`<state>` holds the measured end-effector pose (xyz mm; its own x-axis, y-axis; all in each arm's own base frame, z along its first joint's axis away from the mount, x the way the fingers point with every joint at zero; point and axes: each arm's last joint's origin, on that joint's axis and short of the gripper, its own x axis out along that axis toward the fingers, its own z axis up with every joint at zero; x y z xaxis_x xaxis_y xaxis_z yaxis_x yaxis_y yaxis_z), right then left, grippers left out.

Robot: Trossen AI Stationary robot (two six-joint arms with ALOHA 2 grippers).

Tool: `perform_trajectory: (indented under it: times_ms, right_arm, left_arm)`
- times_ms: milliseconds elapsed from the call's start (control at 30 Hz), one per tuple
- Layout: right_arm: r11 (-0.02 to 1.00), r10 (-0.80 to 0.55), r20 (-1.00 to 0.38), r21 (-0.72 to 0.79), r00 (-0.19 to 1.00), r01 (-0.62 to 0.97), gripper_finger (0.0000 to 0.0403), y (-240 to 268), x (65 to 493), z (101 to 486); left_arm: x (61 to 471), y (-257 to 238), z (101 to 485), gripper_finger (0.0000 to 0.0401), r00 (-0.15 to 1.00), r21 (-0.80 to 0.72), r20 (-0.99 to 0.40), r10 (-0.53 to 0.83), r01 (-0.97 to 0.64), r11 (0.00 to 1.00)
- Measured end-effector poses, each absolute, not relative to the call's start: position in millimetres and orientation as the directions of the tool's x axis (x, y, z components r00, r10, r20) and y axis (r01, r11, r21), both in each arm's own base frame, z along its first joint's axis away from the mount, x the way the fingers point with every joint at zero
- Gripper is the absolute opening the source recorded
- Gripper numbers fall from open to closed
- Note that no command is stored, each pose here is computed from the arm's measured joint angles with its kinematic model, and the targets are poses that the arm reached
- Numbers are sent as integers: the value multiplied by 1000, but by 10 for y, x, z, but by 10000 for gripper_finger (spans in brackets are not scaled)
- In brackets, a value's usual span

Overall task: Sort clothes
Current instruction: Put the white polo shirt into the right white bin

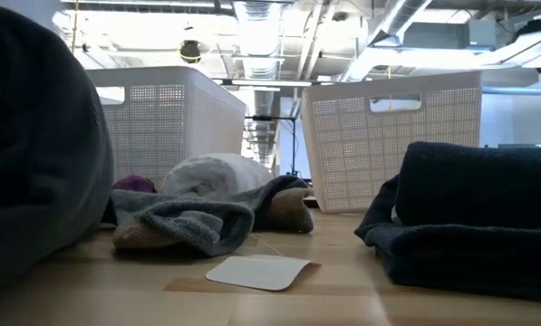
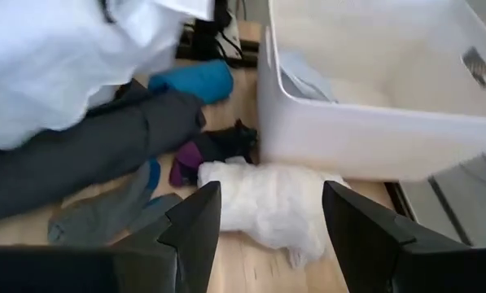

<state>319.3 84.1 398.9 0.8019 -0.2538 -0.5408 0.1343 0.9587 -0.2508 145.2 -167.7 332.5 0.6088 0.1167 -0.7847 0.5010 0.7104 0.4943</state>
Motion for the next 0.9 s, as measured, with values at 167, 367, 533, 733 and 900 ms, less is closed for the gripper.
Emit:
perform_trajectory:
  times_ms: [167, 367, 533, 733, 900]
  right_arm:
    - [949, -225, -495, -305, 840, 74, 232, 934, 3221, 4028]
    - [897, -265, -445, -439, 855, 50, 236, 1080, 3369, 3942]
    - [845, -299, -414, -534, 860, 36, 252, 1169, 3504, 3843]
    - [778, -304, -326, -628, 895, 36, 264, 1250, 3593, 3876]
    - [710, -261, -201, -703, 944, 46, 265, 1366, 3646, 3989]
  left_arm:
    - [1477, -1630, 3631, 143, 758, 678, -621, 201, 391, 622]
    - [1509, -1549, 3966, 142, 871, 813, -409, 273, 212, 542]
    - [1510, -1402, 4238, 142, 924, 807, -295, 242, 106, 581]
    - [1494, -1130, 4506, 142, 967, 721, -230, 113, 91, 687]
    - [1595, -969, 4576, 142, 976, 697, -212, 44, 119, 707]
